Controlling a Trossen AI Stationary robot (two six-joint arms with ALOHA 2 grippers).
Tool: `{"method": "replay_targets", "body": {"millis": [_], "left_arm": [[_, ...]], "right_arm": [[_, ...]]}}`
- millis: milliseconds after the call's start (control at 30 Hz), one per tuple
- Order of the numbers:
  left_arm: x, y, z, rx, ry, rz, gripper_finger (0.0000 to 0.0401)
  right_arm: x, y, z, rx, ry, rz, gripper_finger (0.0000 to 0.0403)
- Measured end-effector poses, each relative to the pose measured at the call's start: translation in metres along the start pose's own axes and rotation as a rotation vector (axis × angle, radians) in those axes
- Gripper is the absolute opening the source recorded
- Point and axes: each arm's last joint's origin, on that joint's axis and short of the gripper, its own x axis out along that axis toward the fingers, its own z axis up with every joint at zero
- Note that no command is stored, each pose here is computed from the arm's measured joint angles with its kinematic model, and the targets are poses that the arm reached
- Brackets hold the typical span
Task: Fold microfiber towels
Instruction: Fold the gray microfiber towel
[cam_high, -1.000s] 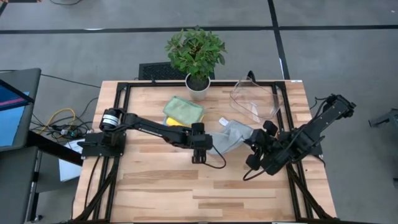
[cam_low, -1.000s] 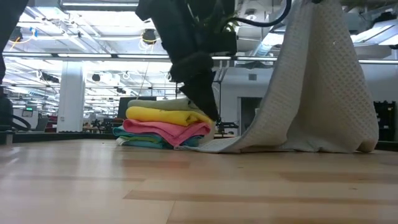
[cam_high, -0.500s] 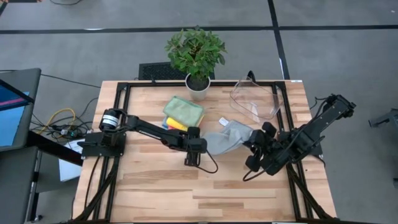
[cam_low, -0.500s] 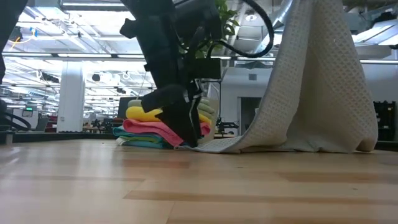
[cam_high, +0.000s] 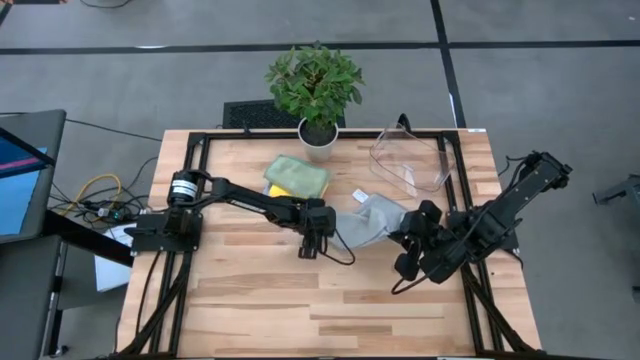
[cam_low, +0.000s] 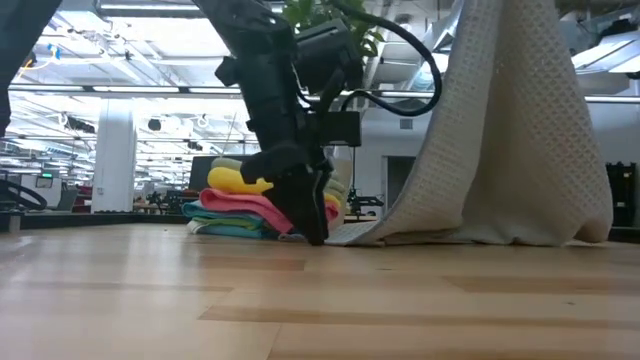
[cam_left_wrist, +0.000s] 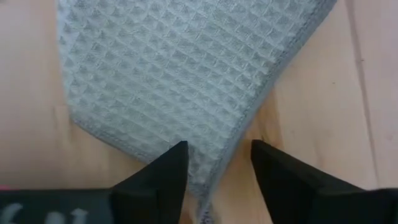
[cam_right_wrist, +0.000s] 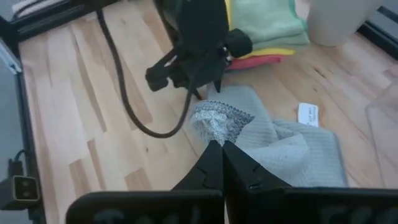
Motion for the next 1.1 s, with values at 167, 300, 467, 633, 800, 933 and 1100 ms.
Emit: {"method": "replay_targets", "body": {"millis": [167, 300, 467, 633, 800, 933, 1100], "left_arm": [[0.002, 0.001, -0.002, -0.008, 0.012, -0.041, 0.0111], [0.001, -0.005, -0.002, -0.05, 0.036, -0.042, 0.0025], [-0.014, -0.014, 0.006, -0.201, 0.109, -0.03, 0.0003], [-0.072, -0.03, 0.017, -0.302, 0.161, -0.028, 0.0002], [-0.143, -0.045, 0.01, -0.374, 0.126, 0.021, 0.0001], [-0.201, -0.048, -0.004, -0.462, 0.015, 0.112, 0.0001], [-0.237, -0.047, -0.019, -0.54, -0.04, 0.113, 0.0]], "right_arm": [[-0.001, 0.001, -0.001, -0.001, -0.006, 0.009, 0.0014], [-0.002, 0.003, -0.001, 0.006, -0.013, 0.021, 0.0011], [-0.005, 0.006, -0.004, 0.037, -0.012, 0.039, 0.0013], [-0.011, 0.011, -0.01, 0.056, -0.007, 0.068, 0.0007], [-0.014, 0.012, -0.013, 0.063, -0.025, 0.072, 0.0008], [-0.021, 0.014, -0.003, 0.07, -0.051, 0.101, 0.0007], [-0.03, 0.018, 0.018, 0.072, -0.123, 0.152, 0.0007]]}}
